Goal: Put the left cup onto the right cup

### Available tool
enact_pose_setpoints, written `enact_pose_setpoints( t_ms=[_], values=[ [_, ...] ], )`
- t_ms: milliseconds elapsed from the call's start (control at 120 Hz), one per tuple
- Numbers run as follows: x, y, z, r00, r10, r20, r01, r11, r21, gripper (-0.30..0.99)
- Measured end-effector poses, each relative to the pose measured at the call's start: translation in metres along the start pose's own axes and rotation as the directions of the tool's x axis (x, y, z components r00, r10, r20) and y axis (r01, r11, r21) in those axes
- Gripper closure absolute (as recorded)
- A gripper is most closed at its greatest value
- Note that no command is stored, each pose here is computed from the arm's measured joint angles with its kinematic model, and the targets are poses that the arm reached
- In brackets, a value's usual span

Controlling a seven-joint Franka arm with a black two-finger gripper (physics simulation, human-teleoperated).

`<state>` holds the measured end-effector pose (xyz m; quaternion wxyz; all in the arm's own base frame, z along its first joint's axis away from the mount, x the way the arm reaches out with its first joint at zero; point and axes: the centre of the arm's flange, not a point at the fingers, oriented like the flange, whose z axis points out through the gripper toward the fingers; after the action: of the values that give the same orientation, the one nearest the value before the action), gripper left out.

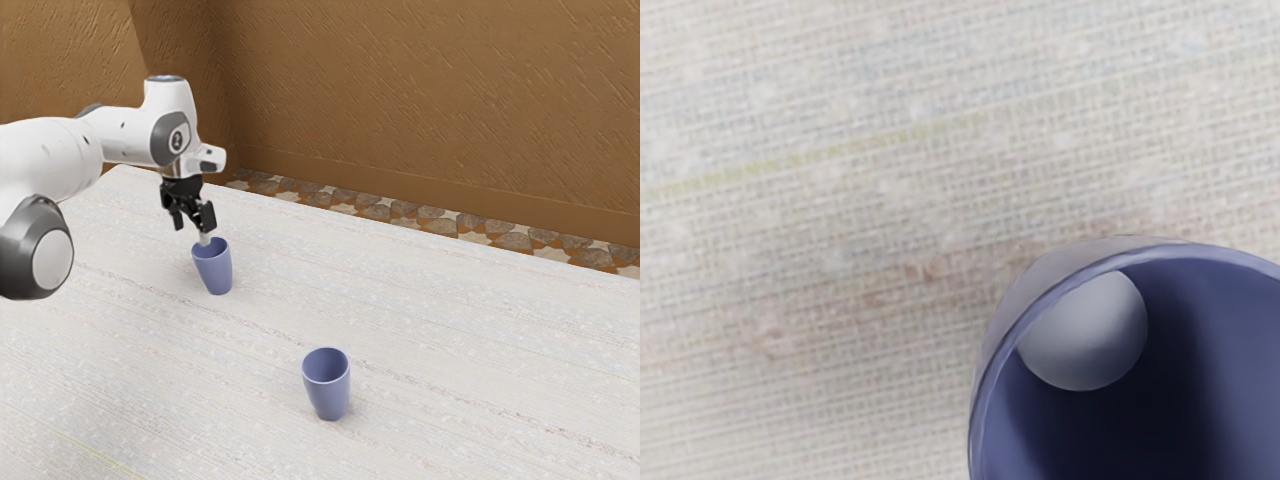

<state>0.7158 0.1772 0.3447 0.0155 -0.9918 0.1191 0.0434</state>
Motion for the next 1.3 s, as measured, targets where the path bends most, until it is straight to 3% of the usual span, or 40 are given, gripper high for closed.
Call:
enact_pose_setpoints(
  t_ms=[433, 1300],
  values=[
    [0.004, 0.001, 0.026, 1.000, 0.015, 0.022, -0.015, 1.000, -0.016, 0.03],
    [0.008, 0.000, 0.032, 0.999, 0.027, 0.022, -0.026, 1.000, -0.015, 0.42]
  ],
)
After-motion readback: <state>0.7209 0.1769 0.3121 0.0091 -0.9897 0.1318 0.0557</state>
